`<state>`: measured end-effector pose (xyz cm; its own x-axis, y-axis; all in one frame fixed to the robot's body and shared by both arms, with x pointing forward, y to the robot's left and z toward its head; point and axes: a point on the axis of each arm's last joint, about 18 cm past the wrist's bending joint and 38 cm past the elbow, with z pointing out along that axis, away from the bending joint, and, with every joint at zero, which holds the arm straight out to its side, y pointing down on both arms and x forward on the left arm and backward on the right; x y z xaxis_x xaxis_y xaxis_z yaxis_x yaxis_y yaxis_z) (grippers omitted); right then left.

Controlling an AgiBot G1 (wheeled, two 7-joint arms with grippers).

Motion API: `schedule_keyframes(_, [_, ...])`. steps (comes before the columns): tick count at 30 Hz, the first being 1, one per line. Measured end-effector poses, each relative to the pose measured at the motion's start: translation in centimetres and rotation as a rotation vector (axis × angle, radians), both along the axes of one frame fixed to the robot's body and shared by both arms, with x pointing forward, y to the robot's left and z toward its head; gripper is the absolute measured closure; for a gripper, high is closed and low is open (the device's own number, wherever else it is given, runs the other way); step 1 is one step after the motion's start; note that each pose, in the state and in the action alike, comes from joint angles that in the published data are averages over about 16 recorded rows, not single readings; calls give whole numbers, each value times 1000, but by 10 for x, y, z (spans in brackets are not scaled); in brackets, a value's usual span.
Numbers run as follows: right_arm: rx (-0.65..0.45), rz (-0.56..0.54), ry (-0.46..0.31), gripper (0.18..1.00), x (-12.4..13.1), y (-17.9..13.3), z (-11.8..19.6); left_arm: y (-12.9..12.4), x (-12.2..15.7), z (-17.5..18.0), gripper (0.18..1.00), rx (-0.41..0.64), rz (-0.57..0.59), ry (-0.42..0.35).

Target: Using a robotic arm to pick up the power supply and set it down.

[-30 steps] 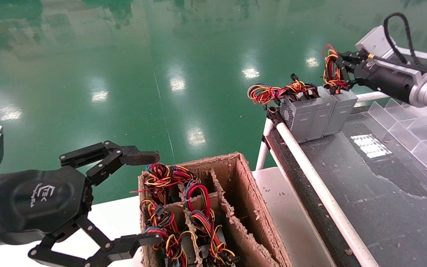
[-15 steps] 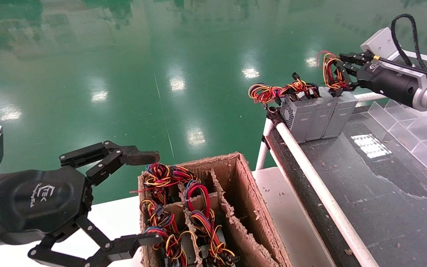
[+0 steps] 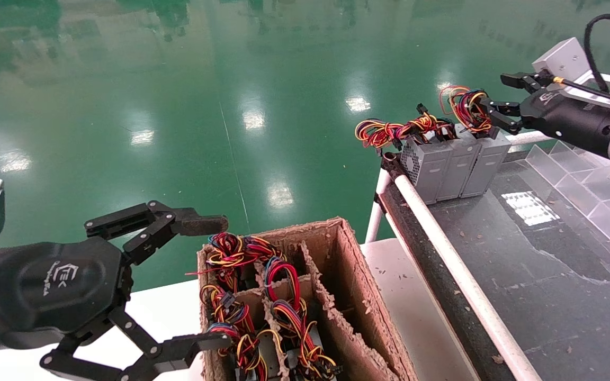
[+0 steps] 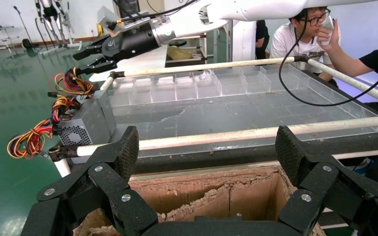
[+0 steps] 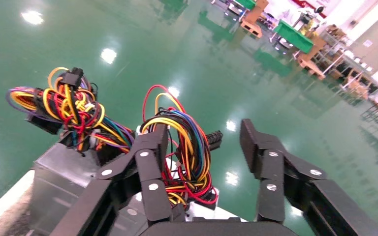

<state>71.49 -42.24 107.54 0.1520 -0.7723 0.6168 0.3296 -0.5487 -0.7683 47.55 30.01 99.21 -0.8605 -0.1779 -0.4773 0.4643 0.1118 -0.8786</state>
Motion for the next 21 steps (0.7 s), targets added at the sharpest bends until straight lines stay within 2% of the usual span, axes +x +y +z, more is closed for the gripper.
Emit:
schedule_keyframes(10, [44, 9, 5, 492, -10, -15, 2, 0, 0, 0, 184, 0, 0, 0])
schedule_keyframes(21, [234, 116, -70, 293, -33, -26, 18, 0, 0, 0, 184, 0, 0, 0])
